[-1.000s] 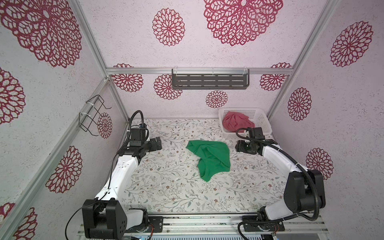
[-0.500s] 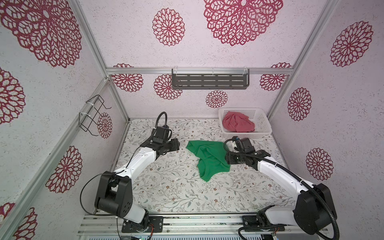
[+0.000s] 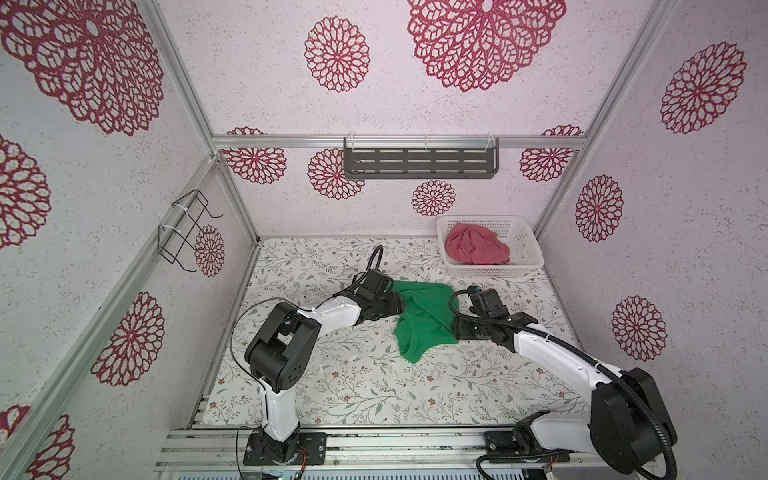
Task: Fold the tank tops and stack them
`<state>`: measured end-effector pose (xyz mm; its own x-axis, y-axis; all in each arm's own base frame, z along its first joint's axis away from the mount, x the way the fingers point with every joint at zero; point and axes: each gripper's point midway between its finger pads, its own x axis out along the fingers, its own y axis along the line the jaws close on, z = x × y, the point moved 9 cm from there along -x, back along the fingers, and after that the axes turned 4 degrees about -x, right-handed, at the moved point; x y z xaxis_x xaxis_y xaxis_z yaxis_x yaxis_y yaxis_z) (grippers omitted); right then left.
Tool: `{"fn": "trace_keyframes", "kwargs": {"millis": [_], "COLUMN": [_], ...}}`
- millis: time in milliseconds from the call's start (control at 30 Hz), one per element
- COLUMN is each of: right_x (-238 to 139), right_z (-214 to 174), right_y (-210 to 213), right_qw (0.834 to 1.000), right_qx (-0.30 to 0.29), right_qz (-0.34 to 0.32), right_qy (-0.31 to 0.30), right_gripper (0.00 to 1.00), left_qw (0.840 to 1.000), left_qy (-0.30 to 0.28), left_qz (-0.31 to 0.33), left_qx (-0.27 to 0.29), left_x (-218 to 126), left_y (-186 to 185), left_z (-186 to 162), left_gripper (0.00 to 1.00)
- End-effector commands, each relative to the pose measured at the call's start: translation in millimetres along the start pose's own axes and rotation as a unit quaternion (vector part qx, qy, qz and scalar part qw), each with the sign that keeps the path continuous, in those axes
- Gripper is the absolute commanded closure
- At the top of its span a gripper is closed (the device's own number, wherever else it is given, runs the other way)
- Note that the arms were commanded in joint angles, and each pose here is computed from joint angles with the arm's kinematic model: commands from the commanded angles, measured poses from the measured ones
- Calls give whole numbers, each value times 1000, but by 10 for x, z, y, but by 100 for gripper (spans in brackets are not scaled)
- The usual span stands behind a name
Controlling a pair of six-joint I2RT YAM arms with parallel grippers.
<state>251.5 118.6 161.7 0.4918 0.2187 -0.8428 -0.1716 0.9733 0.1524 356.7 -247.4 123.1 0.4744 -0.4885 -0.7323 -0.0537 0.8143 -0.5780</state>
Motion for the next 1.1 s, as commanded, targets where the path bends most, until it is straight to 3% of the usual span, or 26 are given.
{"fn": "trace_keyframes", "kwargs": {"millis": [0,100,200,300,400,500,867,1067], "right_x": [101,180,250,336,353,180,-847,-1355], "right_z": [-6,-47,-93,-119,-69,72,640,954], "right_y": [-9,-72,-103,-88,-68,-95,11,45], "right_qw": [1000,998,998,998,998,997,990,972], "right_qx": [28,39,44,49,45,37,-55,-119], "right_qz": [-2,-38,-51,-42,-42,-75,-78,-108], "right_qy": [-4,9,17,25,33,3,-105,-172], "right_gripper": [31,26,28,41,68,98,100,100], "left_qw": [999,999,999,998,994,988,965,950], "left_qy": [-13,13,16,-1,-30,-55,-165,-219], "left_qz": [-44,-46,-40,-37,-51,-67,-70,-72], "left_qx": [-25,-15,22,58,93,127,190,210], "left_x": [77,268,209,6,-291,-550,-1772,-2545], "left_y": [-137,-108,-197,-304,-483,-636,-933,-984], "left_z": [98,52,78,167,300,401,548,436], "left_gripper": [43,73,99,100,100,100,100,100]}}
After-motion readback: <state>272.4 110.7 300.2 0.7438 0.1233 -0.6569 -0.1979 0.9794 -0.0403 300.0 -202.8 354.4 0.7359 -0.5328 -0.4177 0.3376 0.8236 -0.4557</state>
